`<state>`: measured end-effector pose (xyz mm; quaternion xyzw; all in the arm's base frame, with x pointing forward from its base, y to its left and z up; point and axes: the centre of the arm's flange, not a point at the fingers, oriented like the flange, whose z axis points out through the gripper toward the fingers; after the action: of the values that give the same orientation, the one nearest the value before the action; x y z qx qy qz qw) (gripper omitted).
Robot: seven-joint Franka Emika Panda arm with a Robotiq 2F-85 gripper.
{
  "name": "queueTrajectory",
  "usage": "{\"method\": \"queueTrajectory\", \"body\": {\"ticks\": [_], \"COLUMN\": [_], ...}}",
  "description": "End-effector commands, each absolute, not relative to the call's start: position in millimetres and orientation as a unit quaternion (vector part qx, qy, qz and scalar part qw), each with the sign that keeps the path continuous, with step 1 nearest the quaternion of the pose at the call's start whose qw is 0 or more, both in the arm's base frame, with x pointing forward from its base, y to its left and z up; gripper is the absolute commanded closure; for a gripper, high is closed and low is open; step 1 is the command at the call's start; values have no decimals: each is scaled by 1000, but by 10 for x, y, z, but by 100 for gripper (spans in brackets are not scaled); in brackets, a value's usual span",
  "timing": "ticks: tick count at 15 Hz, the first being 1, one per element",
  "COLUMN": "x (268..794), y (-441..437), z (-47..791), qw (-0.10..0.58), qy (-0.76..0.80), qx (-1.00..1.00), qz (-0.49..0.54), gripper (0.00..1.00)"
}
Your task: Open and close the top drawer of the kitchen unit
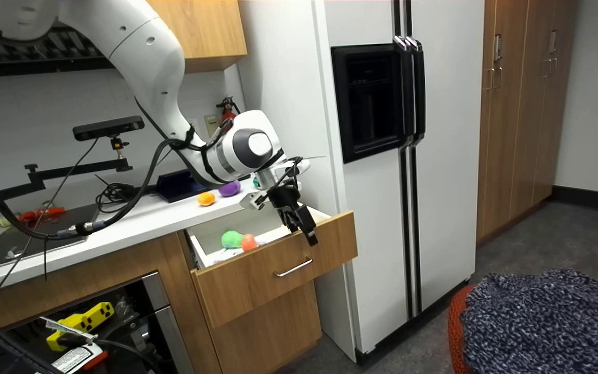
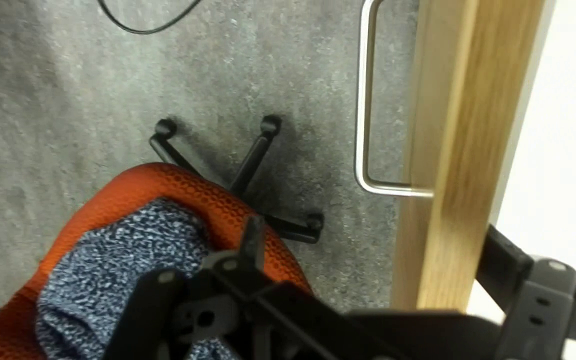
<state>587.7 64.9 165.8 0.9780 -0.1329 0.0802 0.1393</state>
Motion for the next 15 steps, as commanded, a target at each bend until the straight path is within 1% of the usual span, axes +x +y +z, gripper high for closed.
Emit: {"method": "queueTrajectory", "body": {"ticks": [1,4,7,12,15], "x": [5531,5429,5418,5511,5563], "y": [472,374,432,708,865], "z": [1717,1736,1805,2030,2183], "qw": [187,212,217,214,193], "qy": [-160,-171,-167,-141,-125], "qx": [968,962,961,963,968], "qz": [48,39,46,80,96], "gripper": [0,0,0,0,0]}}
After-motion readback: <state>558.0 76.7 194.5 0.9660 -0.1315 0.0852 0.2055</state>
